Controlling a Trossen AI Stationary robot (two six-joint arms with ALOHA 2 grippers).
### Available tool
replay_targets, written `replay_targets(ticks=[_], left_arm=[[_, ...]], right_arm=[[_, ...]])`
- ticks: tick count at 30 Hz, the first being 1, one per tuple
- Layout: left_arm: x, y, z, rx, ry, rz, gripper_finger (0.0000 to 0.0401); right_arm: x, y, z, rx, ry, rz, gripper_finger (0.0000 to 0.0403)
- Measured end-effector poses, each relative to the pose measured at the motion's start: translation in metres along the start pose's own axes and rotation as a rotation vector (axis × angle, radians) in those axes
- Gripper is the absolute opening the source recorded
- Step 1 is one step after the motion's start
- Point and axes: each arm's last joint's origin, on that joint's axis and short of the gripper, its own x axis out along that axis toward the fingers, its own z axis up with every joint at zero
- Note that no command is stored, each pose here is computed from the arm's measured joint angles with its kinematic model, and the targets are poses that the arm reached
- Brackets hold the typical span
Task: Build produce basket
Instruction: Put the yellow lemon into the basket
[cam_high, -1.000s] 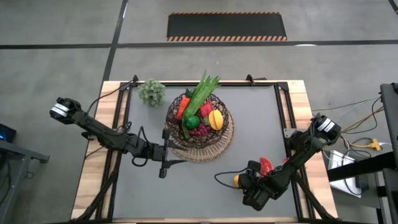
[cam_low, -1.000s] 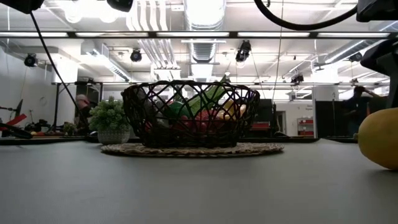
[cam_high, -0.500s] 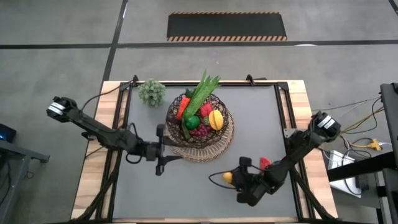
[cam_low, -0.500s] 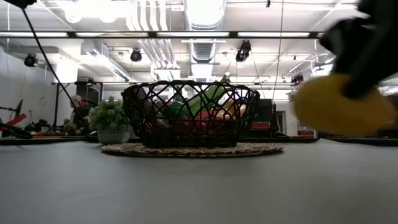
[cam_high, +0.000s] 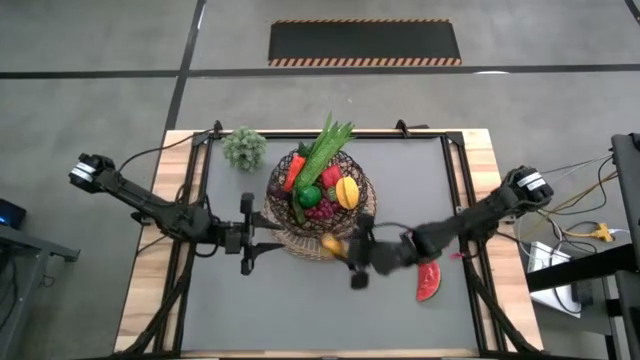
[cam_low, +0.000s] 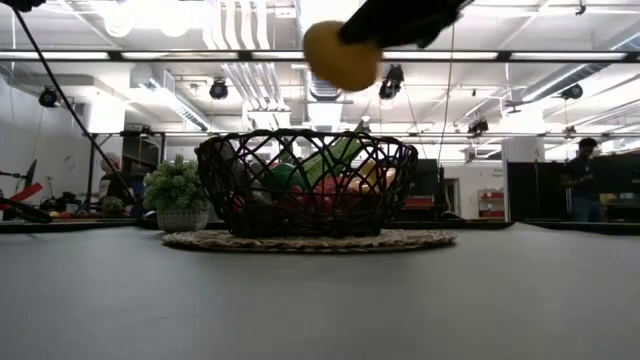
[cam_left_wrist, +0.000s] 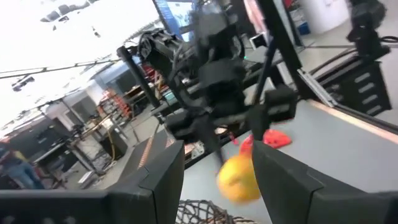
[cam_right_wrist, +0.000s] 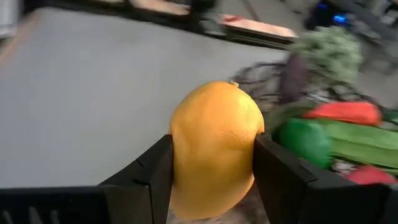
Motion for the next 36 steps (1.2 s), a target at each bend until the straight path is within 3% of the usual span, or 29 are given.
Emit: replay_targets(ticks=[9, 18, 27, 36], left_arm=[[-0.01, 0.005, -0.005, -0.016, 0.045, 0.103, 0.0171], [-0.014, 0.006, -0.006, -0.022, 0.038, 0.108, 0.0171], [-0.014, 0.006, -0.005, -0.022, 0.036, 0.109, 0.0171], [-0.014, 0.006, -0.006, -0.019, 0.04, 0.106, 0.0171]], right_arm=[[0.046, -0.088, -0.005, 0.168, 0.048, -0.235, 0.0172], [0.057, -0.149, -0.001, 0.281, 0.106, -0.128, 0.0172], [0.064, -0.172, -0.011, 0.304, 0.116, -0.182, 0.0172], [0.097, -0.168, -0.032, 0.292, 0.156, -0.254, 0.0173]])
